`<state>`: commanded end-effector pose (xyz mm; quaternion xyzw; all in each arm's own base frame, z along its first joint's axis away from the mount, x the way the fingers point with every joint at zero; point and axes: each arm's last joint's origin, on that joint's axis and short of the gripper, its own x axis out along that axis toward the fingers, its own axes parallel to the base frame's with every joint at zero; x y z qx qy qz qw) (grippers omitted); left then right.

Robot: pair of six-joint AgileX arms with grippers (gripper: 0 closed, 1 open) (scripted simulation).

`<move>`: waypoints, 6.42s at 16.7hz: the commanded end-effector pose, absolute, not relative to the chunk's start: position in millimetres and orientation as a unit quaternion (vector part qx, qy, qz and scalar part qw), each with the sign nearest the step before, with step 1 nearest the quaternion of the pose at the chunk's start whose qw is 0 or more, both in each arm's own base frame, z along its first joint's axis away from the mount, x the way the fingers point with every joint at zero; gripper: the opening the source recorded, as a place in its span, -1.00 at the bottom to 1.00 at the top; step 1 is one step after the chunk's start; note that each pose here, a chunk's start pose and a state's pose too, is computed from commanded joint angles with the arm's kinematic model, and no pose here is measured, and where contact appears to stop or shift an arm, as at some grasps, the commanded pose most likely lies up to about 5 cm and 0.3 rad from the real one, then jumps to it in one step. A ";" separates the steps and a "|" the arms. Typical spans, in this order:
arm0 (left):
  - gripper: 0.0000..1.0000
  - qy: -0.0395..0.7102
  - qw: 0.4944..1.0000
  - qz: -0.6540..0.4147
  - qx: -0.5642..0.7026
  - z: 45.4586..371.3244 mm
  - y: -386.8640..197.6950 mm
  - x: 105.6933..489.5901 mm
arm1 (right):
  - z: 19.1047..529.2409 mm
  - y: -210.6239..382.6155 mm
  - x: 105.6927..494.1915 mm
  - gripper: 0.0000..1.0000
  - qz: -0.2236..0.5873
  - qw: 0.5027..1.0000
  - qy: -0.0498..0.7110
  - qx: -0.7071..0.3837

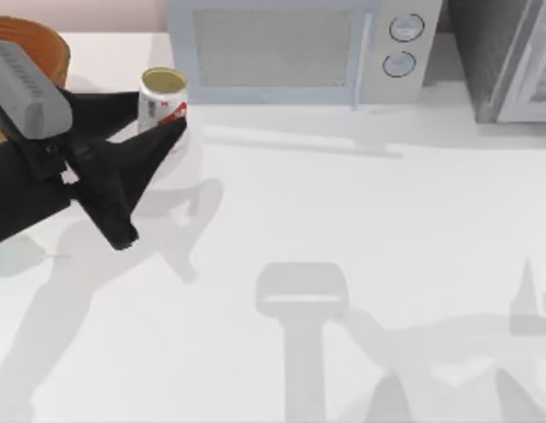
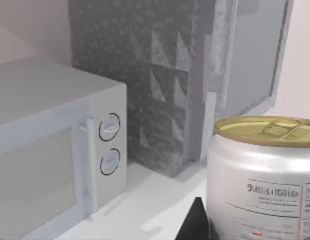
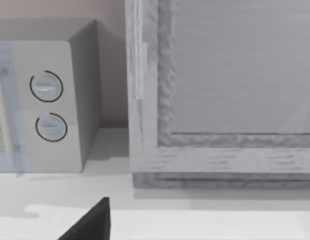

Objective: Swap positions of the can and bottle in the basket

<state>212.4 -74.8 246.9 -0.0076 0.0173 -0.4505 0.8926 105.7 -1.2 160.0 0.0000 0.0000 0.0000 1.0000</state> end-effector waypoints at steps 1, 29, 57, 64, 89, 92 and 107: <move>-1.00 0.021 0.883 -0.468 -0.010 245.2 -80.2 220.5 | 160.0 -1.2 105.7 1.00 0.000 1.000 0.000 0.000; -1.00 0.000 0.694 -0.720 -0.001 25.2 -185.2 380.8 | 160.0 -1.2 105.7 1.00 0.000 1.000 0.000 0.000; 1.00 0.000 0.700 -0.714 0.000 18.0 -182.6 382.6 | 160.0 -1.2 105.7 1.00 0.000 1.000 0.000 0.000; 1.00 0.023 0.739 -0.674 -0.012 40.0 -165.0 384.2 | 160.0 -1.2 105.7 1.00 0.000 1.000 0.000 0.000; 1.00 -0.003 1.000 -0.015 0.001 168.6 -2.4 107.3 | 160.0 -1.2 105.7 1.00 0.000 1.000 0.000 0.000; 1.00 0.000 1.000 0.000 0.000 160.0 -1.2 105.7 | 160.0 -1.2 105.7 1.00 0.000 1.000 0.000 0.000; 1.00 0.028 1.000 0.009 0.008 160.2 13.1 138.5 | 160.0 -1.2 105.7 1.00 0.000 1.000 0.000 0.000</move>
